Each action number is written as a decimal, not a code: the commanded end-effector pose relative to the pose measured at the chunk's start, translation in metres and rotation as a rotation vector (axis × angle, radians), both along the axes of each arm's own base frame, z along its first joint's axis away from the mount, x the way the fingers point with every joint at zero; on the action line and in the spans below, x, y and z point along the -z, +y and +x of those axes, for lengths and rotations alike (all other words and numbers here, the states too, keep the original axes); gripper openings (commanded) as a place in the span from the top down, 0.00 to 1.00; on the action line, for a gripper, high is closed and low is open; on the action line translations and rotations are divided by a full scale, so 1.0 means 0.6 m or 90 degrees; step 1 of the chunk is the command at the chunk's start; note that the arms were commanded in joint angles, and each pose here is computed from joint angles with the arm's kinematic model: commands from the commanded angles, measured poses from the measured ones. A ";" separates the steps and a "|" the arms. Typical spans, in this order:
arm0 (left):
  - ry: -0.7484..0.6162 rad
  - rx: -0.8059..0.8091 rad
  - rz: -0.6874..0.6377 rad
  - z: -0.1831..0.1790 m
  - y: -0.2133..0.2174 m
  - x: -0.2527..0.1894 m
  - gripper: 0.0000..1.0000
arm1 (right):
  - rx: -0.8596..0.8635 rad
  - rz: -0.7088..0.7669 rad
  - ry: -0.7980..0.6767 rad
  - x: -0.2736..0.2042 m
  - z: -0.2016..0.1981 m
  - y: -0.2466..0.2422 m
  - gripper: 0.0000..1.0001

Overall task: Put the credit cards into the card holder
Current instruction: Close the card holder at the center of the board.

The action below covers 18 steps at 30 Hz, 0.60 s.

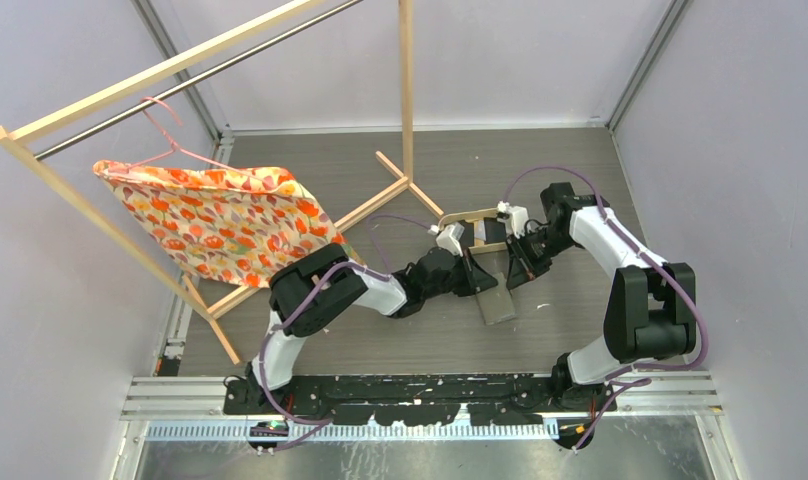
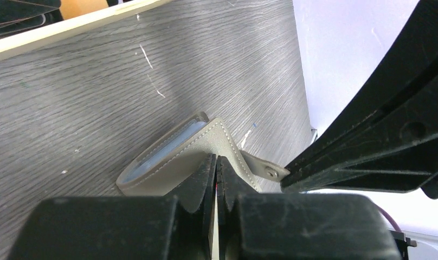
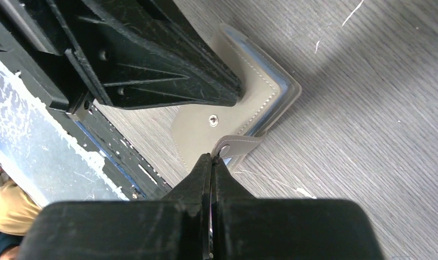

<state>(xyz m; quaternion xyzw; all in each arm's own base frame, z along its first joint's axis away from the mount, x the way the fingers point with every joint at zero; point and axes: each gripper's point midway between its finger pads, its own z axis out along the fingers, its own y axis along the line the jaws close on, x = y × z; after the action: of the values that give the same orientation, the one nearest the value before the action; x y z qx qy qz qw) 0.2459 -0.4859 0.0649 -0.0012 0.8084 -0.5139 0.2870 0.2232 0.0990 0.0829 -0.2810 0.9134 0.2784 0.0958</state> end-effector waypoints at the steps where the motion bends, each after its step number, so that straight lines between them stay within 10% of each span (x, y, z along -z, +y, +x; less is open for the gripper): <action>1: 0.008 0.012 0.009 0.000 -0.013 0.015 0.96 | -0.029 0.049 -0.009 -0.025 0.000 0.017 0.99; 18: -0.048 -0.017 0.003 -0.007 0.001 -0.024 0.92 | -0.021 -0.001 0.075 0.033 -0.002 0.025 0.98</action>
<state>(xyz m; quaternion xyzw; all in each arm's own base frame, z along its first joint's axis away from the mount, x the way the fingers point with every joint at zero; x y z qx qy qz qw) 0.2384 -0.4915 0.0562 0.0009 0.8108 -0.5083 0.2902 0.2082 0.1082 0.0573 -0.2860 0.9132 0.2897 0.0185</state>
